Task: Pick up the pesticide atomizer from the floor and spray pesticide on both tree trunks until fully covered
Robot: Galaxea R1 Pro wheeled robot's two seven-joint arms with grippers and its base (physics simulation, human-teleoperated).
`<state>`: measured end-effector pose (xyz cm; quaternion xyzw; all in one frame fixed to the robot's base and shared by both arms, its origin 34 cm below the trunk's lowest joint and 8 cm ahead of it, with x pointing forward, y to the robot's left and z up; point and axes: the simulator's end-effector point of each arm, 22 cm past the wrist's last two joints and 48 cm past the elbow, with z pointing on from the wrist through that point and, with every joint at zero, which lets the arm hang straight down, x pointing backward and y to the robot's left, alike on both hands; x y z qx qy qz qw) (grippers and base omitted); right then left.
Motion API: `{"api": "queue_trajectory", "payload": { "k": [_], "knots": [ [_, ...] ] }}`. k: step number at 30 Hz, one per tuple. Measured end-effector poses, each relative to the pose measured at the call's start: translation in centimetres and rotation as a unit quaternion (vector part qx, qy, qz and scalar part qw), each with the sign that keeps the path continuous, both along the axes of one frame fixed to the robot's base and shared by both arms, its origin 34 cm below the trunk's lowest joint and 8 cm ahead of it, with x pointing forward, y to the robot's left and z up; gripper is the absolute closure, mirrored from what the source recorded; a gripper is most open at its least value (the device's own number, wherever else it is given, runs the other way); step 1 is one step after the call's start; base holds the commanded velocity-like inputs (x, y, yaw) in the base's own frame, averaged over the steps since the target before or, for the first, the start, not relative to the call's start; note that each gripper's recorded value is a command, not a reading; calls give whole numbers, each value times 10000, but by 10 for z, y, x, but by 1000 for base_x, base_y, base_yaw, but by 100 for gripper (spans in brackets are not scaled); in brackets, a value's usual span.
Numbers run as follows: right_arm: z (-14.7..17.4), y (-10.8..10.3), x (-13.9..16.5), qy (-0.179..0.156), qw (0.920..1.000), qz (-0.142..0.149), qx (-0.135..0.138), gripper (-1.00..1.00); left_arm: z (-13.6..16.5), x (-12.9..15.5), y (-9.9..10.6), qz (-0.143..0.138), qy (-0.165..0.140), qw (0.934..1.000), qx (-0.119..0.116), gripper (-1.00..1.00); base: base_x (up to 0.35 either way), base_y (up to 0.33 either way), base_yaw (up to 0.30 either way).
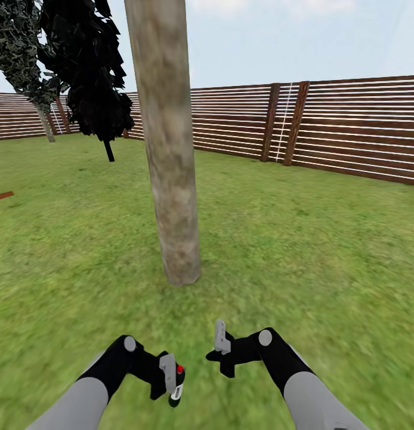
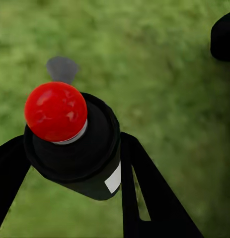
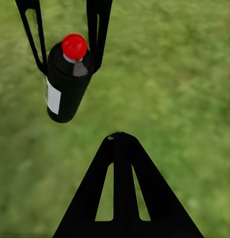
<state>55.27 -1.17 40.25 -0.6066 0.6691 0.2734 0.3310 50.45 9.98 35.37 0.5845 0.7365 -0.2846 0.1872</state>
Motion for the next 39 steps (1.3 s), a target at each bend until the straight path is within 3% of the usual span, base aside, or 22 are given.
{"api": "queue_trajectory", "payload": {
  "k": [9,13,28,39],
  "knots": [
    [1,0,1,-13,10000,0,-1,100,-2,25,-6,333,-448,9984,73,100,0,0,0],
    [1,0,1,-15,10000,3,-3,100,-1,27,-10,350,-473,9983,45,100,0,0,0],
    [1,0,2,-18,10000,-8,-1,100,8,19,-54,269,-417,9984,-283,100,0,0,0],
    [1,0,2,-19,10000,-6,-1,100,12,17,-70,240,-412,9981,-396,100,0,0,0]
  ]
}}
